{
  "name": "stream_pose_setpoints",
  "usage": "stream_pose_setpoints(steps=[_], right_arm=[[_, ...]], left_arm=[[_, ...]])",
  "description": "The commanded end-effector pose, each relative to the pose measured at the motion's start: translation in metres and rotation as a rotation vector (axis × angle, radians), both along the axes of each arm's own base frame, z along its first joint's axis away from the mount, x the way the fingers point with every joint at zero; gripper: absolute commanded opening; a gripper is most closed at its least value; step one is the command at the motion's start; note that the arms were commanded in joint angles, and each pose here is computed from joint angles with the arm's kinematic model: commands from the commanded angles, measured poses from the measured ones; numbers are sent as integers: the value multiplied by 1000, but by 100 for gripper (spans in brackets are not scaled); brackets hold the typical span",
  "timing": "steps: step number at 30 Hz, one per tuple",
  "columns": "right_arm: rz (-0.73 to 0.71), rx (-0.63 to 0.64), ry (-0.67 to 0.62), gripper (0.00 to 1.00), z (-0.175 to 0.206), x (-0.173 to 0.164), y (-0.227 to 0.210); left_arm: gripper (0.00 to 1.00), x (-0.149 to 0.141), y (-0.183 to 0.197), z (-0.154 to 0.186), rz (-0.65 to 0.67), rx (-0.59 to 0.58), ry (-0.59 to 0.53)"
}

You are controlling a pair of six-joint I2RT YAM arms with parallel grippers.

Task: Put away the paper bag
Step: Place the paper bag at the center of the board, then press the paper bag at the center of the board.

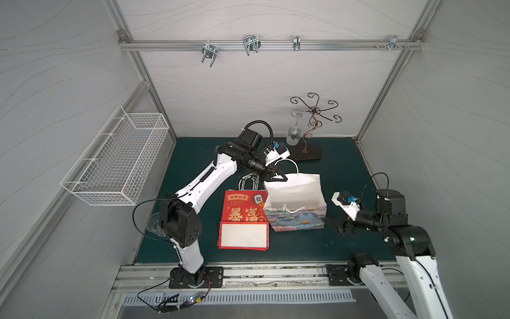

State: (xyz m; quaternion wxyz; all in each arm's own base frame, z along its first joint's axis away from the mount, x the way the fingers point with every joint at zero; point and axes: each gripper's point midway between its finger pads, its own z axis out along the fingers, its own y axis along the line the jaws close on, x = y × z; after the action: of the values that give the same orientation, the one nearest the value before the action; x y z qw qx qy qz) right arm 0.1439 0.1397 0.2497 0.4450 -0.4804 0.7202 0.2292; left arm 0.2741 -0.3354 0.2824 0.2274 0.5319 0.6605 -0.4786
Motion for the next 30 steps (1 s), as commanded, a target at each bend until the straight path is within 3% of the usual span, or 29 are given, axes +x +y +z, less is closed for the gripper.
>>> stream_pose_setpoints(steps=[1,6,8,9,14,20,26,28,30], right_arm=[[98,40,41,80,-6,-18,10],[102,48,26,79,-13,-7,13],[92,44,19,80,-15,-2,12],[87,40,16,79,-16,0,12],[66,8,23,79,-27,9,9],[56,-3,33,79,-33,12,6],[64,-2,39,79,-32,11,7],[67,3,38,79,-30,10,7],[74,9,37,79,-28,7,8]], left_arm=[[0,-3,-5,0,-63,-5,-28],[2,4,-15,-3,-70,-14,-35],[22,7,-17,-2,-63,-20,-41],[39,9,-18,-1,-62,-23,-52],[68,17,-20,12,-30,-47,-129],[79,25,-8,61,42,-151,-236],[81,14,25,123,166,-340,-349],[81,12,43,123,265,-347,-360],[79,10,64,99,380,-296,-367]])
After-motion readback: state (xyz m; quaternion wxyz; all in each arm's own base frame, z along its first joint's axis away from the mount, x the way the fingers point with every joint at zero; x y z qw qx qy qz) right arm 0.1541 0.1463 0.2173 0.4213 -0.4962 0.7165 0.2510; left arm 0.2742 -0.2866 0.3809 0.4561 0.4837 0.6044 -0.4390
